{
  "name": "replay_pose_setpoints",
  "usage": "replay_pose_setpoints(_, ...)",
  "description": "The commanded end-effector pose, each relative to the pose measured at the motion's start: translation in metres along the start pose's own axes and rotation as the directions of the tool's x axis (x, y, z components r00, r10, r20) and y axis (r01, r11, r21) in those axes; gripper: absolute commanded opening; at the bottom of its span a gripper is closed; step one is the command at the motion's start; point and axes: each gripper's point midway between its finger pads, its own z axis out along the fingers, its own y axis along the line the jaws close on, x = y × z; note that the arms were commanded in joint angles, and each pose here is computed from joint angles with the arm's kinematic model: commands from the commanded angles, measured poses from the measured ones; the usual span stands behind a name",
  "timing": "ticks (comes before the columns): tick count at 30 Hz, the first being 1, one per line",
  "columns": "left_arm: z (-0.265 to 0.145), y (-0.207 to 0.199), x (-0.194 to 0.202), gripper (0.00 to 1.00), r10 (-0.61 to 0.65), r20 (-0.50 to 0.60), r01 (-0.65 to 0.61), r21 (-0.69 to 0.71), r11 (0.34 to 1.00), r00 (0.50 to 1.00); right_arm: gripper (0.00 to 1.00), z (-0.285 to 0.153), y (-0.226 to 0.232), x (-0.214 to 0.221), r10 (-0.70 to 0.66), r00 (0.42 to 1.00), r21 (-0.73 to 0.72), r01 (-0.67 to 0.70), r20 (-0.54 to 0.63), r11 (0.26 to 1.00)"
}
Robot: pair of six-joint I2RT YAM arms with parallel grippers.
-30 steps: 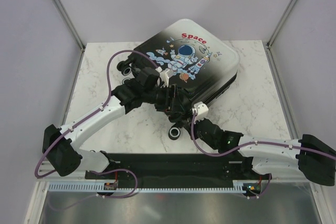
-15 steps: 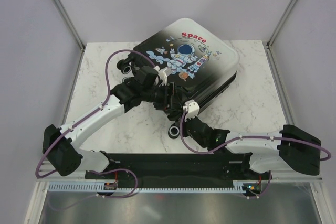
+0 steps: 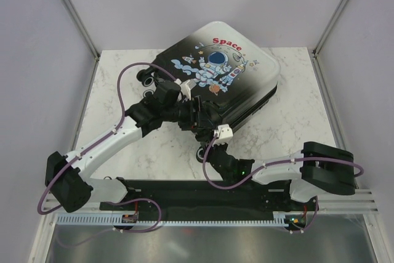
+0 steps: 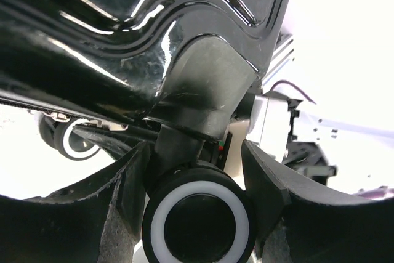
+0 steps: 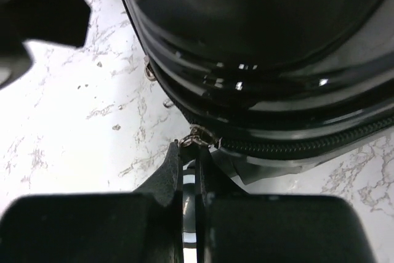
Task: Pack the luggage
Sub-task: Zip the luggage at the center of the board.
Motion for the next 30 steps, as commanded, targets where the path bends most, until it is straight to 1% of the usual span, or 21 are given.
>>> replay_pose_setpoints(1, -0.023, -0.092, -0.057, 0.02, 0.034, 0.258, -0.118, 0.320, 0.940, 0.966, 0.00, -0.022, 0.098, -0.045, 0.128, 0.984, -0.297, -0.086, 0.124, 0.951)
replay_pose_setpoints(3, -0.023, -0.090, -0.056, 0.02, 0.031, 0.259, -0.116, 0.321, 0.940, 0.965, 0.01, -0.020, 0.102, -0.037, 0.125, 0.984, -0.297, -0.083, 0.125, 0.951)
replay_pose_setpoints(7, -0.026, -0.092, -0.056, 0.02, 0.032, 0.266, -0.122, 0.328, 0.937, 0.963, 0.01, -0.016, 0.117, -0.030, 0.162, 0.976, -0.327, -0.107, 0.143, 0.939)
replay_pose_setpoints(9, -0.027, -0.093, -0.055, 0.02, 0.031, 0.268, -0.122, 0.330, 0.936, 0.963, 0.02, -0.014, 0.124, -0.030, 0.180, 0.973, -0.336, -0.121, 0.148, 0.934)
replay_pose_setpoints(13, -0.029, -0.091, -0.053, 0.02, 0.017, 0.268, -0.108, 0.330, 0.938, 0.963, 0.04, -0.007, 0.136, -0.016, 0.143, 0.978, -0.334, -0.085, 0.151, 0.939)
replay_pose_setpoints(18, -0.030, -0.090, -0.052, 0.02, -0.004, 0.268, -0.089, 0.335, 0.938, 0.963, 0.03, 0.006, 0.143, -0.002, 0.084, 0.982, -0.306, -0.030, 0.166, 0.952)
replay_pose_setpoints(22, -0.032, -0.090, -0.053, 0.02, -0.009, 0.277, -0.088, 0.337, 0.938, 0.961, 0.04, 0.011, 0.150, 0.002, 0.069, 0.983, -0.311, -0.012, 0.172, 0.950)
replay_pose_setpoints(23, -0.033, -0.091, -0.053, 0.02, -0.008, 0.280, -0.091, 0.339, 0.936, 0.960, 0.07, 0.011, 0.152, 0.002, 0.070, 0.983, -0.316, -0.012, 0.173, 0.949)
replay_pose_setpoints(24, -0.034, -0.092, -0.054, 0.02, -0.007, 0.284, -0.093, 0.339, 0.936, 0.959, 0.12, 0.009, 0.152, -0.002, 0.079, 0.982, -0.321, -0.020, 0.174, 0.947)
replay_pose_setpoints(25, -0.034, -0.092, -0.054, 0.02, -0.007, 0.286, -0.094, 0.339, 0.936, 0.958, 0.28, 0.007, 0.152, -0.004, 0.081, 0.982, -0.322, -0.022, 0.172, 0.946)
replay_pose_setpoints(26, -0.034, -0.092, -0.055, 0.02, -0.007, 0.286, -0.094, 0.339, 0.936, 0.958, 0.34, 0.005, 0.146, -0.002, 0.073, 0.984, -0.319, -0.018, 0.162, 0.948)
replay_pose_setpoints(27, -0.035, -0.093, -0.055, 0.02, -0.005, 0.290, -0.098, 0.341, 0.935, 0.957, 0.40, -0.001, 0.146, -0.015, 0.094, 0.981, -0.323, -0.035, 0.169, 0.946)
replay_pose_setpoints(28, -0.035, -0.092, -0.056, 0.02, -0.006, 0.295, -0.098, 0.336, 0.937, 0.956, 0.49, -0.004, 0.140, -0.014, 0.073, 0.985, -0.314, -0.022, 0.154, 0.949)
replay_pose_setpoints(29, -0.036, -0.091, -0.056, 0.02, -0.007, 0.298, -0.096, 0.330, 0.939, 0.955, 0.52, -0.007, 0.129, -0.010, 0.050, 0.989, -0.294, -0.007, 0.138, 0.956)
replay_pose_setpoints(30, -0.036, -0.089, -0.058, 0.02, -0.004, 0.308, -0.100, 0.321, 0.942, 0.951, 0.54, -0.016, 0.127, -0.026, 0.098, 0.986, -0.300, -0.054, 0.135, 0.952)
